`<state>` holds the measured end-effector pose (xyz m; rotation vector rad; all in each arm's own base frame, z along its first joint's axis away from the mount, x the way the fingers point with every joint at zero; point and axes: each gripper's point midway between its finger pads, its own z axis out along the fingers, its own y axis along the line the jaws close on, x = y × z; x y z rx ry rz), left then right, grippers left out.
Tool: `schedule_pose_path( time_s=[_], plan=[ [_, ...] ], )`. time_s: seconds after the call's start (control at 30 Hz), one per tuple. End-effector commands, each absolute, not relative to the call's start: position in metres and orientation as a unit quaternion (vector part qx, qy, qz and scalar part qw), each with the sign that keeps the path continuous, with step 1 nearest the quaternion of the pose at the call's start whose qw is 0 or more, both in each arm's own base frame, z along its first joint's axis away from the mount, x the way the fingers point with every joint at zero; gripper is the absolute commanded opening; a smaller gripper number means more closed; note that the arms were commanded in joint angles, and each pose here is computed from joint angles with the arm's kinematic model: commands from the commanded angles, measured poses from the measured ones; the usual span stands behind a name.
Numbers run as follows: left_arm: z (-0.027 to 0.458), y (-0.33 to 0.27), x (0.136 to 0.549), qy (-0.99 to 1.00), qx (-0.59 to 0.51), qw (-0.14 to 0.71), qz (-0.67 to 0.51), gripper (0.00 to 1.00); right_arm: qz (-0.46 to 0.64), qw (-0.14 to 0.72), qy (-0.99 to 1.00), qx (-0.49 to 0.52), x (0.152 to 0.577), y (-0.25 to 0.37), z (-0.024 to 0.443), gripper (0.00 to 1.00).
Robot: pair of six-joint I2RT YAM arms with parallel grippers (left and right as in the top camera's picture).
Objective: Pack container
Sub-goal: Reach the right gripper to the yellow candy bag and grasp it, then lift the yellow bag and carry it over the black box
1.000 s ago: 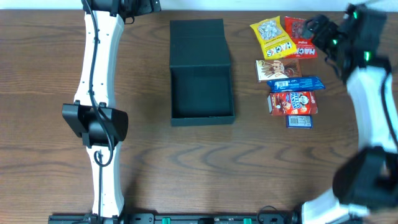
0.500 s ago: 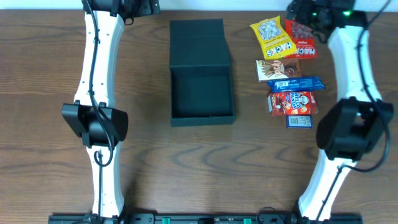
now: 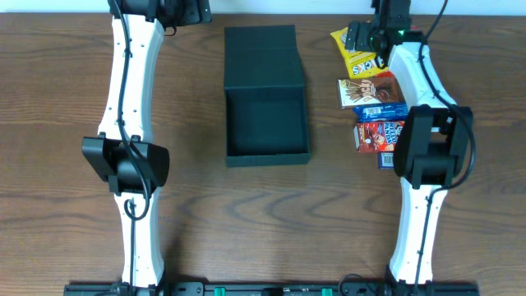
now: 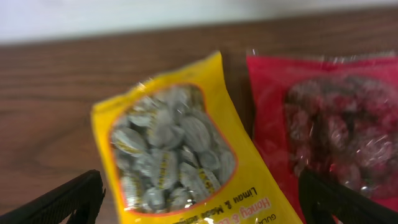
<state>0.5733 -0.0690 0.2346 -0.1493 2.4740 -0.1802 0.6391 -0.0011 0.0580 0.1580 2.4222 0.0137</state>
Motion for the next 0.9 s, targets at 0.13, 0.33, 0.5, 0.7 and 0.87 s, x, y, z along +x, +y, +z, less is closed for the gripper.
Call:
schedule_pose_path(
  time_s=[0.13,0.33,0.5,0.7,0.87],
  plan=[
    [0.247,-0.066,0.571,0.939,-0.049,0.334,-0.061,0.95,-0.017,0.329,0.942,0.058,0.637,-0.004,0.033,0.99],
    [0.247,-0.066,0.571,0.940,-0.043,0.335,-0.059,0.95,-0.019,0.298,0.953,0.057,0.627,-0.004,0.008,0.98],
    [0.247,-0.066,0.571,0.940,-0.040,0.335,-0.058,0.95,-0.020,0.291,0.955,0.057,0.625,-0.004,0.004,0.78],
    [0.247,-0.065,0.571,0.940,-0.040,0.335,-0.058,0.95,-0.015,0.291,0.954,0.068,0.625,-0.002,0.004,0.24],
    [0.247,-0.065,0.571,0.940,-0.040,0.335,-0.058,0.95,-0.015,0.285,0.956,0.066,0.622,0.001,0.002,0.07]
  ],
)
